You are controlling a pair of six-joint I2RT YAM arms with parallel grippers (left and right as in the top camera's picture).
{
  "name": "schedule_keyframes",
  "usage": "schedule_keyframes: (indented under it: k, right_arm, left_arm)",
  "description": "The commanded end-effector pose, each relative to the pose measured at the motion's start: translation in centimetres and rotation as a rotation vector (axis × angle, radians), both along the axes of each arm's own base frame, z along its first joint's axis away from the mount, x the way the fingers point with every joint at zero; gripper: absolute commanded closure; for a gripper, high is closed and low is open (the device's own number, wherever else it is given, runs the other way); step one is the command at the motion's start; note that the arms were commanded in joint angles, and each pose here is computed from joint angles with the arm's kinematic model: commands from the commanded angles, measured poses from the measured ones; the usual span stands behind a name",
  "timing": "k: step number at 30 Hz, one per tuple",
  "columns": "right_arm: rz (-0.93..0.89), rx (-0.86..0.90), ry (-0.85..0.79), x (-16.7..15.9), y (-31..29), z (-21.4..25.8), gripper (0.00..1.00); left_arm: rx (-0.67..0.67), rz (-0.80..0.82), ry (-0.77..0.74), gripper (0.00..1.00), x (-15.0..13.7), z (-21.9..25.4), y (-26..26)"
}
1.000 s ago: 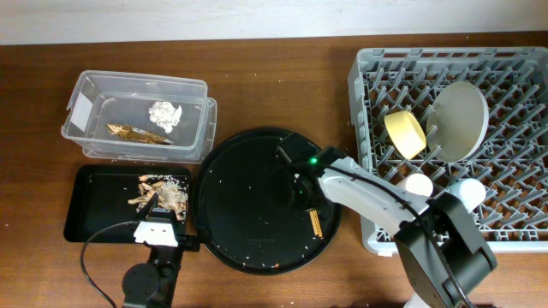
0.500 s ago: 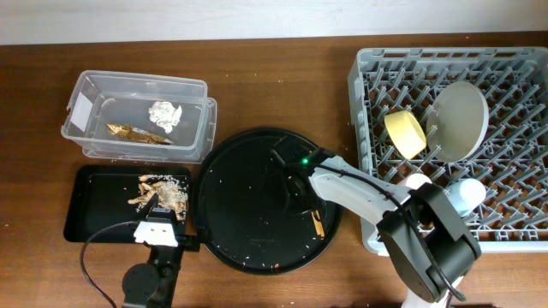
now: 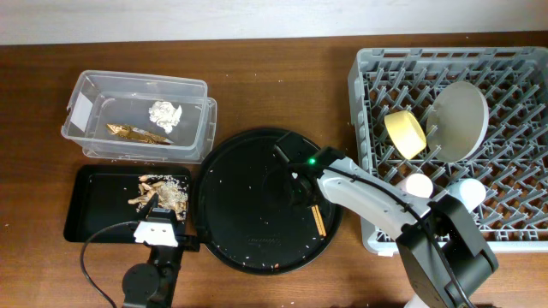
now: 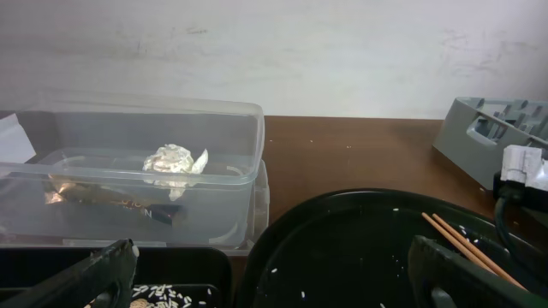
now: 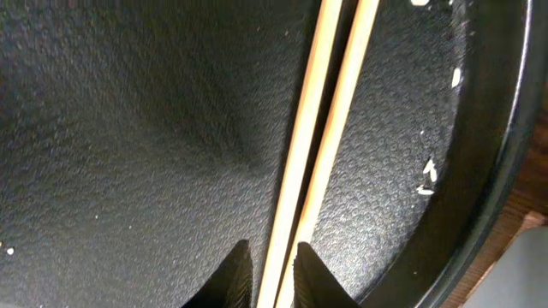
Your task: Sort waste into correct bins and load items into the dishwasher rack
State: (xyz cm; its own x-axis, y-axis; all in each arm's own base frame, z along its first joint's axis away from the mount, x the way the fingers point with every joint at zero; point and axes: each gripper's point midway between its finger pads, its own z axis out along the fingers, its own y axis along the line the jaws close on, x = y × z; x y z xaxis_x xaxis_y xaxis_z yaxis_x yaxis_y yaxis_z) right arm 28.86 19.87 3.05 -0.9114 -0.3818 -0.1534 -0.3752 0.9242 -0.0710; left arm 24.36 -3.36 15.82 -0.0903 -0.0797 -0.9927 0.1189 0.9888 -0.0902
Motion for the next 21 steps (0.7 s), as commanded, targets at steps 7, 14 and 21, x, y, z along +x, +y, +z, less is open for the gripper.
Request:
schedule_keyframes:
  k: [7,14,21]
  right_arm:
    - [-0.008,-0.063,0.089,-1.0,-0.5,-4.2,0.81]
    - [-0.001,0.026,0.083,-1.0,0.8,0.5,0.96]
    - [-0.17,0.068,-0.291,4.9,-6.6,14.2,0.96]
  left_arm:
    - [0.015,-0.007,-0.005,0.0,0.0,-0.1,0.0]
    - [0.015,-0.007,-0.005,0.0,0.0,-0.1,0.0]
    - [0.015,-0.007,-0.005,0.0,0.0,-0.1,0.0]
